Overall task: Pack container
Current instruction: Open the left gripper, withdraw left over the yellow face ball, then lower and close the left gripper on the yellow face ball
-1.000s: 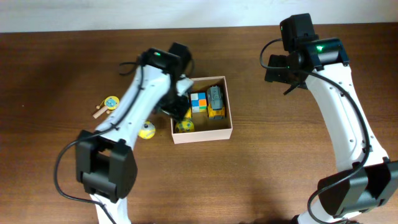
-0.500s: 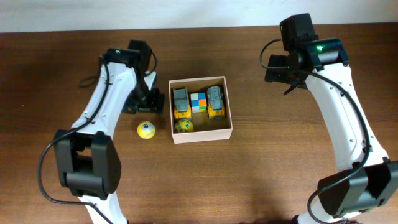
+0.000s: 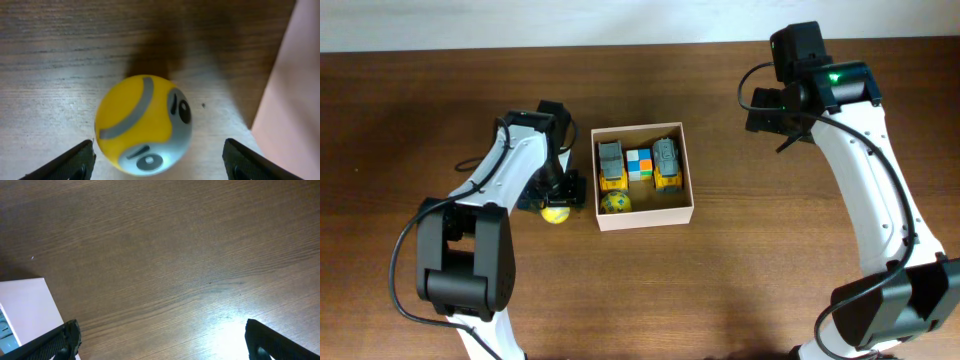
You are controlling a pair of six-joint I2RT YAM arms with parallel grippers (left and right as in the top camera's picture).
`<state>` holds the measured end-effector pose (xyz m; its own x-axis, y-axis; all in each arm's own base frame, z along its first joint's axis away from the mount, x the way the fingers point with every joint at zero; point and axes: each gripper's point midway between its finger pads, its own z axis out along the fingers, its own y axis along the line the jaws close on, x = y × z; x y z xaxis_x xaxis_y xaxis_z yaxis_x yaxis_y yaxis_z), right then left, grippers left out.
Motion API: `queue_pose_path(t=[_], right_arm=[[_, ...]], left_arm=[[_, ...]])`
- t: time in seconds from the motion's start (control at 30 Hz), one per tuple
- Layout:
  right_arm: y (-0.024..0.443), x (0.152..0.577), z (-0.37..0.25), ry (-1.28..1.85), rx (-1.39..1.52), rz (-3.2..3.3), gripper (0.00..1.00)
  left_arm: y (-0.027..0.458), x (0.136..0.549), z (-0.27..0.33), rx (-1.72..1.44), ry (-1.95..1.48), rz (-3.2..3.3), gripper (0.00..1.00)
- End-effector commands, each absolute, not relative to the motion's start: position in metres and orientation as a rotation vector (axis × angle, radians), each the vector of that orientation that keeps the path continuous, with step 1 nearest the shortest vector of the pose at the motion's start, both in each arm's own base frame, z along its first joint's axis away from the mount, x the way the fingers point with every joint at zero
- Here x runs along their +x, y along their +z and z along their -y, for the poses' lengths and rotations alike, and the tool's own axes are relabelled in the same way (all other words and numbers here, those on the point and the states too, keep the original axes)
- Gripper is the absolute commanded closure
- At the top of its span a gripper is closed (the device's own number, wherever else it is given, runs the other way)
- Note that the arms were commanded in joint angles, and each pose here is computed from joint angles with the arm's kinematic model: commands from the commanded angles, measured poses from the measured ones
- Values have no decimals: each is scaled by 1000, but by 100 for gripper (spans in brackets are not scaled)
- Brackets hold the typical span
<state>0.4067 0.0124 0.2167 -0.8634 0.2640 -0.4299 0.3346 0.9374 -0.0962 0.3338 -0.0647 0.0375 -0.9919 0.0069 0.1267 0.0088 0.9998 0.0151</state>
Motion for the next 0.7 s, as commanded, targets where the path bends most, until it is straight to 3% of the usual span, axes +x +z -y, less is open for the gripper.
queue_pose_path(t=[0.0, 0.67], right_arm=[[215, 407, -8, -252, 449, -2673, 1], [215, 407, -8, -253, 449, -2673, 1]], left_arm=[[39, 334, 59, 10, -66, 3043, 17], [24, 337, 55, 9, -97, 3073, 18]])
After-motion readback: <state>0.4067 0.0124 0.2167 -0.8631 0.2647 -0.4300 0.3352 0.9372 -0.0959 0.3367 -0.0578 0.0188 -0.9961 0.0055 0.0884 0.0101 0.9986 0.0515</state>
